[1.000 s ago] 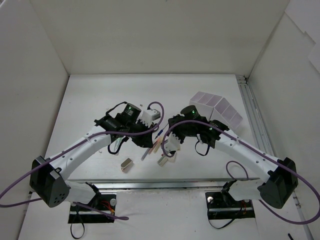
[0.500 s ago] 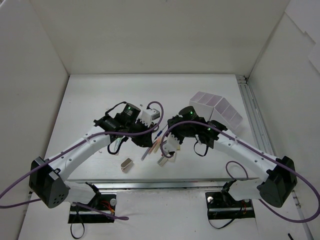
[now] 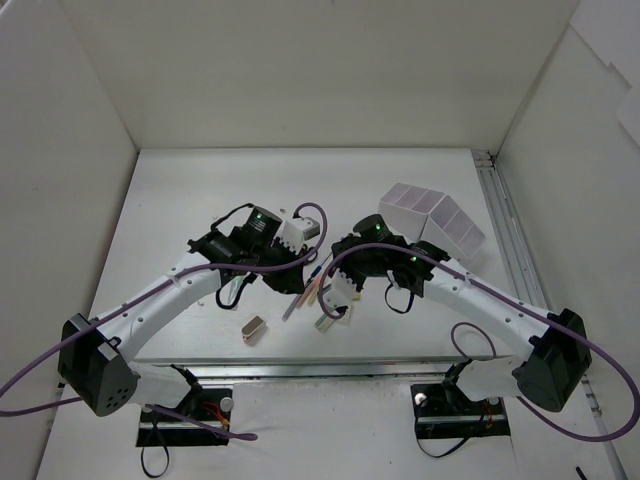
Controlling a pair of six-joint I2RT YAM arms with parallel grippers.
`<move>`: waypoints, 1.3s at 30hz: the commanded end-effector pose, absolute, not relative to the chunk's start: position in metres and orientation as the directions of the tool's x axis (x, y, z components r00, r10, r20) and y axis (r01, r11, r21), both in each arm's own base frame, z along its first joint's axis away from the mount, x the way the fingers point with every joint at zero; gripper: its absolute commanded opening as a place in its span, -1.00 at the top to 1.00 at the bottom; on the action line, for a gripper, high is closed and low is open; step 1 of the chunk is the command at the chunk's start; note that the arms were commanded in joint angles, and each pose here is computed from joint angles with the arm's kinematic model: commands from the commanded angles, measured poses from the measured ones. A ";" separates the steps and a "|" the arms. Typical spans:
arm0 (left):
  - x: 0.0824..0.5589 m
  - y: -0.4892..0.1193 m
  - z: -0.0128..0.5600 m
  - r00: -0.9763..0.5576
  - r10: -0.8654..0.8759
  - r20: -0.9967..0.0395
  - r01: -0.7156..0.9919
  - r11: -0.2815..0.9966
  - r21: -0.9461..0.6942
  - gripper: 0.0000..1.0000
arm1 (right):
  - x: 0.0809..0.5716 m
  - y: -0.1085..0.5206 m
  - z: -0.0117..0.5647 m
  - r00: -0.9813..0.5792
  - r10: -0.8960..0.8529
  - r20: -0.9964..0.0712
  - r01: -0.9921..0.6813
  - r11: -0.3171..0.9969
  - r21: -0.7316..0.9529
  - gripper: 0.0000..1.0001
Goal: Sort the stationery into containers
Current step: Close the pen cap on the pen.
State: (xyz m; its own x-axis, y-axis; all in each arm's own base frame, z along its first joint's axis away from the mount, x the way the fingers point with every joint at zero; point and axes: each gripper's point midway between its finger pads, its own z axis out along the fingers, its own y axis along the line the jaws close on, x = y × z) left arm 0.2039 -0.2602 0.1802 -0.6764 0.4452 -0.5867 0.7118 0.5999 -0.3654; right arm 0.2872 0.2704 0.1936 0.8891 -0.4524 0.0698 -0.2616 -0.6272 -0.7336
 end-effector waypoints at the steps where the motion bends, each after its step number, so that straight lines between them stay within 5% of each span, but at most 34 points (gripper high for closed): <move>1: 0.214 -0.268 0.204 -0.632 0.410 -0.658 0.735 0.586 -0.341 1.00 | 0.284 0.281 0.207 0.902 -0.429 0.051 -0.245 -0.606 -0.757 1.00; 21: 0.255 -0.294 0.240 -0.523 0.299 -0.798 0.765 0.578 -0.285 1.00 | 0.243 0.296 0.189 0.949 -0.313 -0.031 -0.241 -0.661 -0.711 1.00; 31: 0.279 -0.319 0.300 -0.305 0.215 -0.928 0.856 0.489 -0.168 1.00 | 0.200 0.296 0.173 0.979 -0.189 -0.081 -0.196 -0.742 -0.641 1.00; 39: 0.279 -0.338 0.307 -0.284 0.213 -0.935 0.899 0.399 -0.182 1.00 | 0.190 0.304 0.177 0.982 -0.149 -0.114 -0.187 -0.729 -0.659 1.00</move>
